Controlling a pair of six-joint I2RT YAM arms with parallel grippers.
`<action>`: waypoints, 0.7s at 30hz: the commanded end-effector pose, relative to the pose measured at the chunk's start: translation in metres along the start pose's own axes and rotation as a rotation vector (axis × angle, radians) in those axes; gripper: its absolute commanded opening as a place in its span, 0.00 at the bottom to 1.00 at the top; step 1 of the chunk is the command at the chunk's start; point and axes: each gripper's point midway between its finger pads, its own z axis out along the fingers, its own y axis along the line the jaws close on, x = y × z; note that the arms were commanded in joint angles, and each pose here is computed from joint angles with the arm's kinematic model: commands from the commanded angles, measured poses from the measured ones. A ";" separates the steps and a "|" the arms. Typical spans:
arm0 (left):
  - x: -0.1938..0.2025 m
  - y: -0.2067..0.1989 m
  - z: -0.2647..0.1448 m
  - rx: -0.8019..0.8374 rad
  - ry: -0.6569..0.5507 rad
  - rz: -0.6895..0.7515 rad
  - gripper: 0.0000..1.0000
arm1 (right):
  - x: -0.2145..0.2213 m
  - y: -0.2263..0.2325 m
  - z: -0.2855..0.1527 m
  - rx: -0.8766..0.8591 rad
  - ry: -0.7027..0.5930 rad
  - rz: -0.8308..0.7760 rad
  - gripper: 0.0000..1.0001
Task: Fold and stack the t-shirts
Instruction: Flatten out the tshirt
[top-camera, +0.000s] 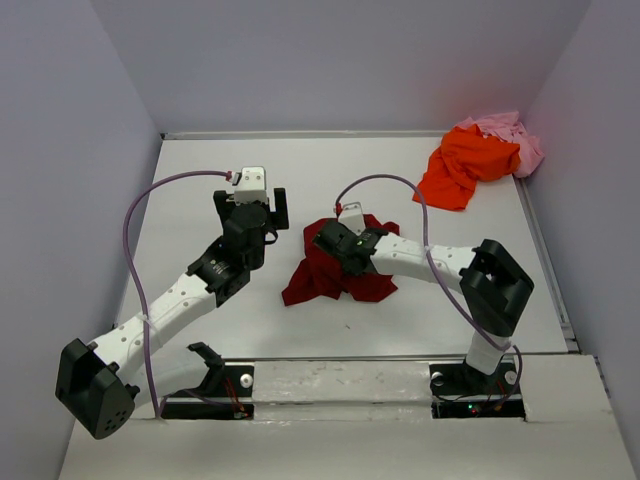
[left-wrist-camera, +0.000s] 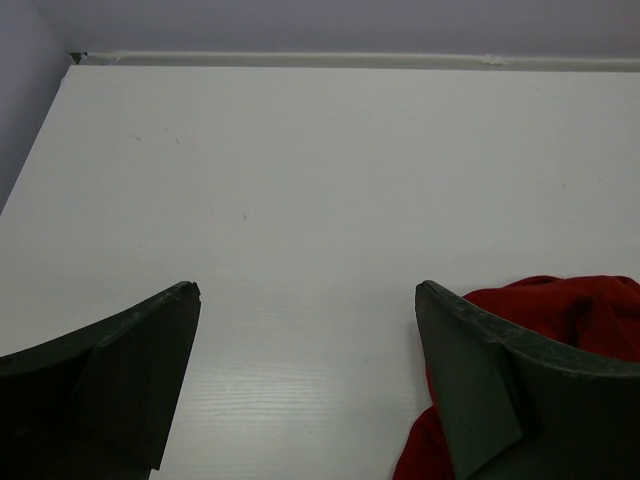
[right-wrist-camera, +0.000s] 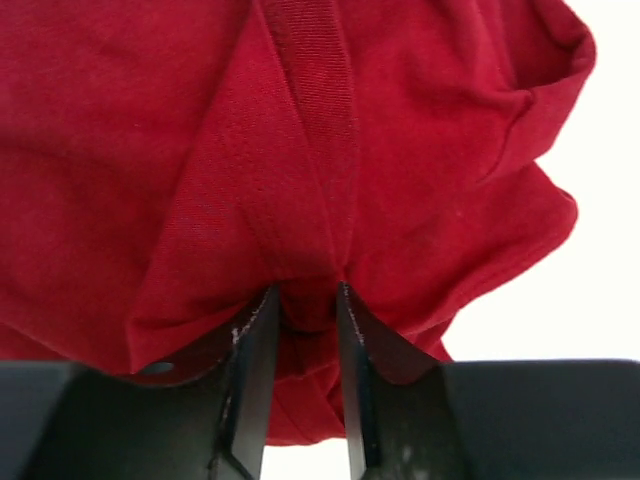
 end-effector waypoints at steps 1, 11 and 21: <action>-0.023 -0.001 -0.004 0.007 -0.062 -0.058 0.99 | -0.007 0.010 0.001 -0.042 -0.023 0.034 0.30; -0.024 -0.001 -0.005 0.008 -0.066 -0.060 0.99 | -0.009 0.012 -0.001 -0.061 -0.025 0.029 0.00; -0.026 0.000 -0.005 0.002 -0.070 -0.062 0.99 | -0.050 0.039 -0.024 -0.173 -0.084 0.007 0.00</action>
